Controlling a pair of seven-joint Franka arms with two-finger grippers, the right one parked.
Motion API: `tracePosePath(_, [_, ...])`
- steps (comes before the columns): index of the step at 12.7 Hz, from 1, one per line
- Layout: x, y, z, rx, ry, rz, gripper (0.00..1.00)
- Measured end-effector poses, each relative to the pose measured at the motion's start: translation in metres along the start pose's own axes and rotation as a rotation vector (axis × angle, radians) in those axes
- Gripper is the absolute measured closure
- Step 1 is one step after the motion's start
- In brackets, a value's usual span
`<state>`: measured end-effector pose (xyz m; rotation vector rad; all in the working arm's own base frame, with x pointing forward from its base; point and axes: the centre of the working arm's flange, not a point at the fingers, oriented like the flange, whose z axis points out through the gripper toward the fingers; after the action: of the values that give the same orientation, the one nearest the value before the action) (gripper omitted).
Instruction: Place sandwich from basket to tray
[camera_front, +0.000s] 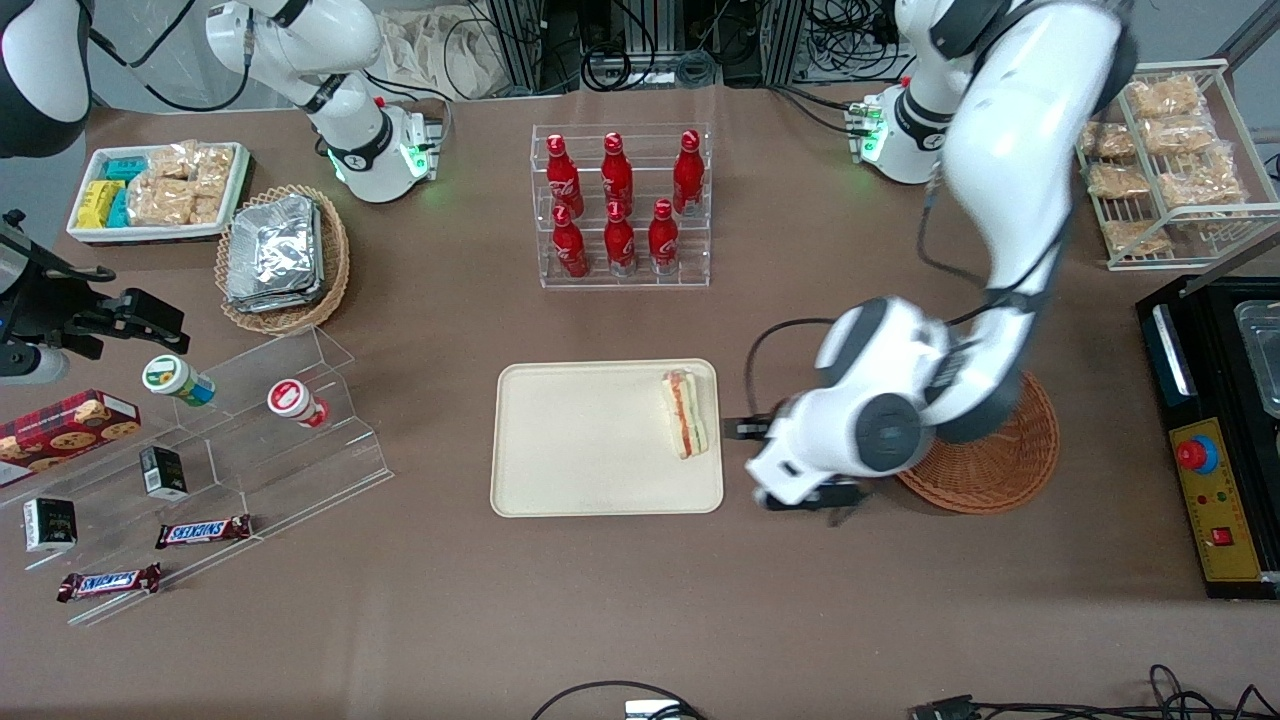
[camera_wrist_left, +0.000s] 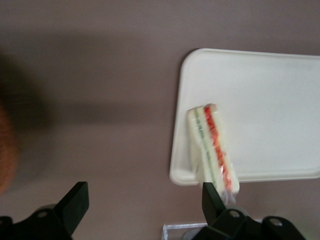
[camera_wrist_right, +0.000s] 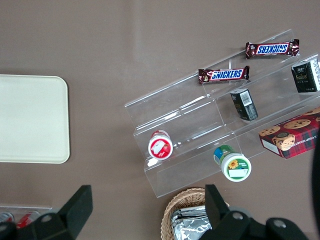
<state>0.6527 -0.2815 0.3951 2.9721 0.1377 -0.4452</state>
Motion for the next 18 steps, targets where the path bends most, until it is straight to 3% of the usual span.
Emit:
tracePosePath(3, [-0.043, -0.092, -0.119, 0.041, 0.005, -0.082, 0.00])
tracePosePath(7, [-0.117, -0.190, -0.219, 0.104, 0.021, -0.007, 0.00])
tracePosePath(9, [-0.131, -0.224, -0.228, 0.116, -0.007, 0.012, 0.00])
tracePosePath(13, [-0.120, -0.247, -0.191, 0.119, -0.104, 0.032, 0.00])
tracePosePath(15, [-0.121, -0.245, -0.188, 0.123, -0.108, 0.036, 0.00])
tracePosePath(18, [-0.133, -0.241, -0.197, 0.141, -0.051, 0.025, 0.00])
